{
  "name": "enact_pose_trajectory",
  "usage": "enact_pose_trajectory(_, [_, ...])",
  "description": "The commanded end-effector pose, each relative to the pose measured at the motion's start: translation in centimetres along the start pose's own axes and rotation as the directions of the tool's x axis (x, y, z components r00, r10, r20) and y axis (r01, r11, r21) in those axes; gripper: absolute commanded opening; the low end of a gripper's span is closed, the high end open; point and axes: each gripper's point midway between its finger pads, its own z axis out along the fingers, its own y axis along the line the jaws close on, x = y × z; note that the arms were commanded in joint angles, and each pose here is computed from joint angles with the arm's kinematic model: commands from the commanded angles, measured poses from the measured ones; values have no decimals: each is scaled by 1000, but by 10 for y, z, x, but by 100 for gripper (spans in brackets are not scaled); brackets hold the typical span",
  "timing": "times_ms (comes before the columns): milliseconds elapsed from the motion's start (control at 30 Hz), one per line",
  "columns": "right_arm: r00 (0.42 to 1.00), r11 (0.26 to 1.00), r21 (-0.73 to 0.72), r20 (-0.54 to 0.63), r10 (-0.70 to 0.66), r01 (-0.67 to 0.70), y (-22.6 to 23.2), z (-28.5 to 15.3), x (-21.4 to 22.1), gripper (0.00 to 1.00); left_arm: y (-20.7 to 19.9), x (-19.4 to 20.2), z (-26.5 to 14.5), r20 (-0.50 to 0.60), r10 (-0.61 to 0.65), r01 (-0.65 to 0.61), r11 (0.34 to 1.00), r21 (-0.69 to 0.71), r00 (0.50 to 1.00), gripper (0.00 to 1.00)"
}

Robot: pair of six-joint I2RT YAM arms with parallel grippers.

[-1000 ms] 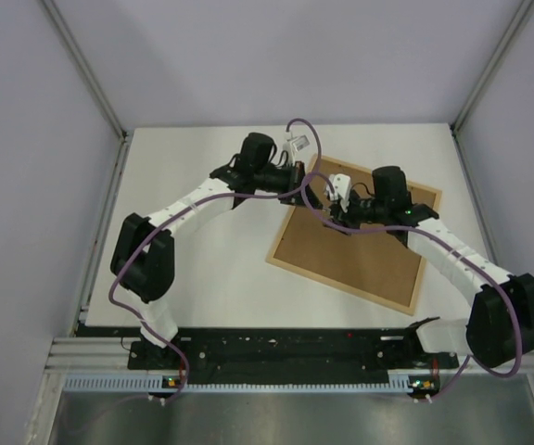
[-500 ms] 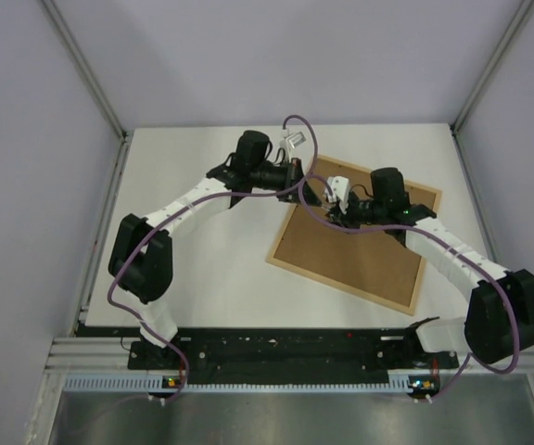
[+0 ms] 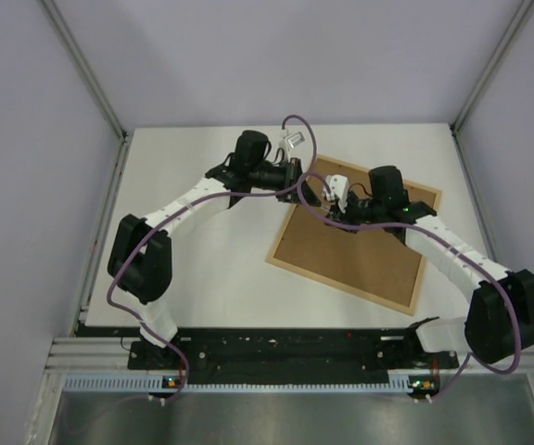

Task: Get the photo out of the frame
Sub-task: Pick up the screwdriver from the photo frame.

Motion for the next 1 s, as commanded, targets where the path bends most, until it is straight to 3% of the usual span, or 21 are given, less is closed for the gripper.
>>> enact_pose_trajectory(0, [996,999,10,74,-42,42,0,-14,-42,0,-23,-14,-11,54,94,-95,995,25,994,11])
enact_pose_trajectory(300, [979,998,2,192,-67,68,15,-42,-84,0,-12,-13,-10,52,79,-80,997,2,995,0])
enact_pose_trajectory(433, [974,998,-16,218,-63,68,19,-45,-92,1,-9,-13,-12,57,69,-69,998,3,996,0])
enact_pose_trajectory(667, [961,997,9,267,-75,75,17,-51,-104,12,-15,-24,-24,104,47,-53,997,55,993,0])
enact_pose_trajectory(967, [949,998,-2,307,-66,70,18,-56,-120,13,-20,-20,-26,90,24,-34,993,114,996,0])
